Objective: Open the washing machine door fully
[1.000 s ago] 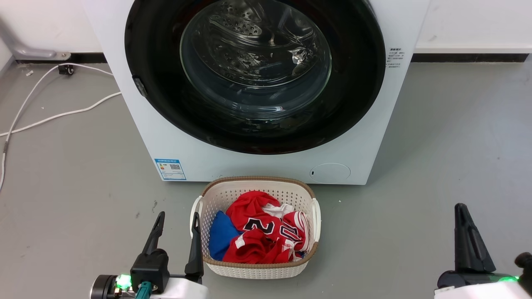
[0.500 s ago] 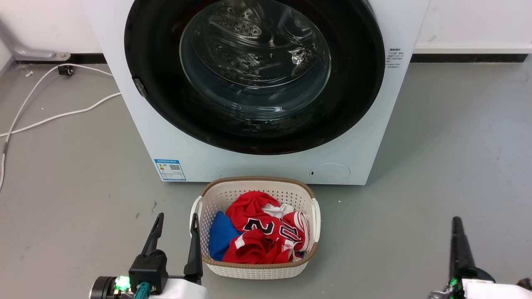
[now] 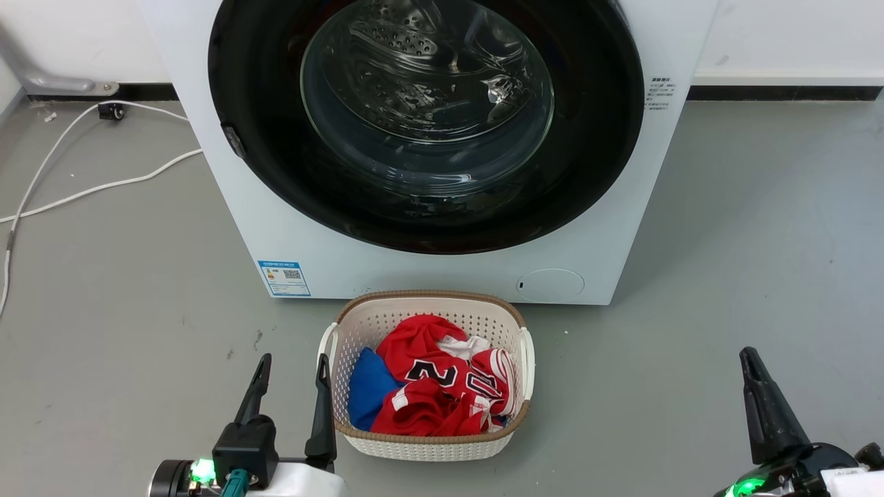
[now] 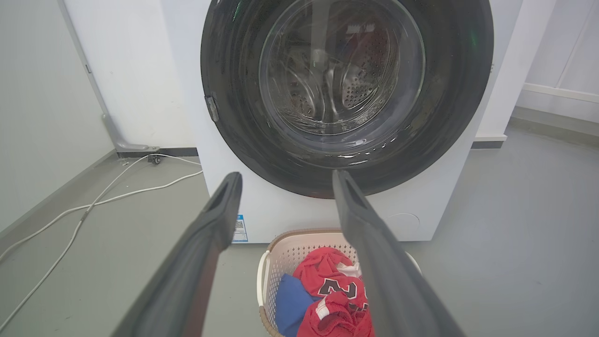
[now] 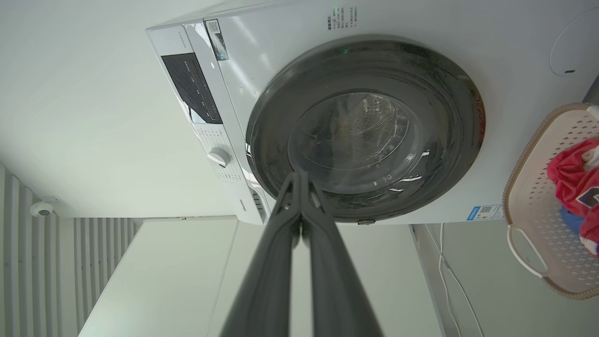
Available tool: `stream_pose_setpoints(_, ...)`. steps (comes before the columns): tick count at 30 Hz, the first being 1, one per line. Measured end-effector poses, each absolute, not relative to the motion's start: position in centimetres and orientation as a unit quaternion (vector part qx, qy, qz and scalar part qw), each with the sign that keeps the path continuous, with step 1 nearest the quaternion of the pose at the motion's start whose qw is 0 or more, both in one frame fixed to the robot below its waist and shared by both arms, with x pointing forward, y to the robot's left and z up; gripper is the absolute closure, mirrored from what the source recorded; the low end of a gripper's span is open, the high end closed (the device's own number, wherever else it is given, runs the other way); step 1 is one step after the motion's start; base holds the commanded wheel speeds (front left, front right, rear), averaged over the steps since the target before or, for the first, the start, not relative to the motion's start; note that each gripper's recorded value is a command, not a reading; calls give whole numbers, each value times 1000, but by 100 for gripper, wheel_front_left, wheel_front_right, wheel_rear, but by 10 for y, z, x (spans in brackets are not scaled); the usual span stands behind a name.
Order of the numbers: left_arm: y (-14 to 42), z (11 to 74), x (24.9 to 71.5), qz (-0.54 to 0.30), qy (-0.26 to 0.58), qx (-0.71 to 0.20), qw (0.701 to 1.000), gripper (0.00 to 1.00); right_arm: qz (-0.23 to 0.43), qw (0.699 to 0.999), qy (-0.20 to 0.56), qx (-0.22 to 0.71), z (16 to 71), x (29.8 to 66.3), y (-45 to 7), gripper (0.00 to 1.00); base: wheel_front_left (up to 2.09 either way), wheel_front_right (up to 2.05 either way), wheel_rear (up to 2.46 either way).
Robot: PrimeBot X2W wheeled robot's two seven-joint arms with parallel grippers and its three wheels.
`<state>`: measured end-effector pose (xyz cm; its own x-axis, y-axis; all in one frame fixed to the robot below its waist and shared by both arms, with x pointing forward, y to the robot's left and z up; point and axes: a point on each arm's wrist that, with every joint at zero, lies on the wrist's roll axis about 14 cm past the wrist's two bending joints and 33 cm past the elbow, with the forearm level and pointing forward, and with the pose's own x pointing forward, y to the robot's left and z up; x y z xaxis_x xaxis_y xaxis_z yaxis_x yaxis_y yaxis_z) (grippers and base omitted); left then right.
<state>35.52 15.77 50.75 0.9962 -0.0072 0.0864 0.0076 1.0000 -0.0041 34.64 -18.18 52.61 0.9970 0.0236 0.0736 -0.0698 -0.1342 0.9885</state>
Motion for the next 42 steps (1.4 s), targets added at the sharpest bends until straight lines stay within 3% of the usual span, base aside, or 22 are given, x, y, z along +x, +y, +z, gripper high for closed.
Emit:
stream_pose_setpoints(12, 159, 504, 358, -1, -38, -2, 999, 0, 36, 671, 0, 741, 519, 349, -185, 100, 0, 0, 0)
stream_pose_setpoints(19, 160, 504, 370, 0, -39, 3, 999, 0, 13, 673, -29, 739, 519, 375, -210, 100, 0, 0, 0)
stream_pose_setpoints(31, 156, 502, 415, -10, -45, 10, 999, 0, 33, 680, -75, 729, 547, 483, -264, 100, 0, 0, 0)
stream_pose_setpoints(42, 154, 468, 454, -17, -15, 11, 1000, 0, 78, 725, -31, 684, 552, 590, -256, 100, 0, 0, 0)
